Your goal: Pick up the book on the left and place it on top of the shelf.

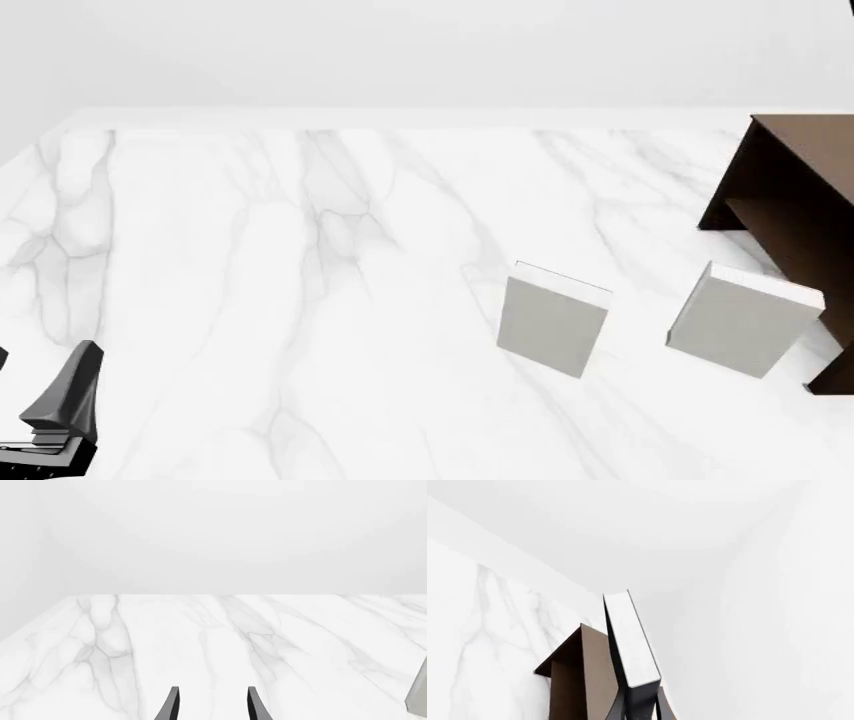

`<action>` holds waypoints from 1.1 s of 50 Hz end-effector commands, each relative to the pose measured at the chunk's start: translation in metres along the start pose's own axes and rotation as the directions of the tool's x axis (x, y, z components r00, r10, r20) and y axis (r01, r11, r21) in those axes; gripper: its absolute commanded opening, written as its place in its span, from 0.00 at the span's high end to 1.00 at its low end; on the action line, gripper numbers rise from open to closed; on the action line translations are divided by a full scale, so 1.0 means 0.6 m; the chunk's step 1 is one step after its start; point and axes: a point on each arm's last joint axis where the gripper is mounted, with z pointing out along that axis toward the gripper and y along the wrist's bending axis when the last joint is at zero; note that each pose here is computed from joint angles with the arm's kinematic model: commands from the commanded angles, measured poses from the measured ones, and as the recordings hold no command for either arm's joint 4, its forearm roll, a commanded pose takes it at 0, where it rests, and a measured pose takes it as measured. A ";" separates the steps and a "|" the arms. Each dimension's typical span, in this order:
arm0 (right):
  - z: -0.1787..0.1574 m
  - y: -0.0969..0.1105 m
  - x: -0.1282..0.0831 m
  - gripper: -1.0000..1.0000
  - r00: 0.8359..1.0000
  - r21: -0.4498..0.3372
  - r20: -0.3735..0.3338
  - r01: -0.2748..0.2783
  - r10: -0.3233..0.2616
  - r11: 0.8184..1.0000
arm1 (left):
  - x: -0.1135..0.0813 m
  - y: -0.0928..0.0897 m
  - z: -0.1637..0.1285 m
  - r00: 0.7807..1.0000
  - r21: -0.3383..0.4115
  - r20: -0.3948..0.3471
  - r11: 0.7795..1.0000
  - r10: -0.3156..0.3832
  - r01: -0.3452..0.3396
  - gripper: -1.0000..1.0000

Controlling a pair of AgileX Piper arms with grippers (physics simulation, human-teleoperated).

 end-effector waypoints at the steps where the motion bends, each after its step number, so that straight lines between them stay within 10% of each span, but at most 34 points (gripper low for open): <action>1: -0.001 -0.005 0.010 1.00 1.000 0.043 -0.014 -0.016 0.017 0.999 | 0.000 0.000 0.000 1.000 0.000 0.000 1.000 0.000 0.000 0.00; 55: 0.042 -0.019 0.075 1.00 0.979 0.143 -0.154 0.157 -0.135 0.977 | 0.000 0.000 0.000 1.000 0.000 0.000 1.000 0.000 0.000 0.00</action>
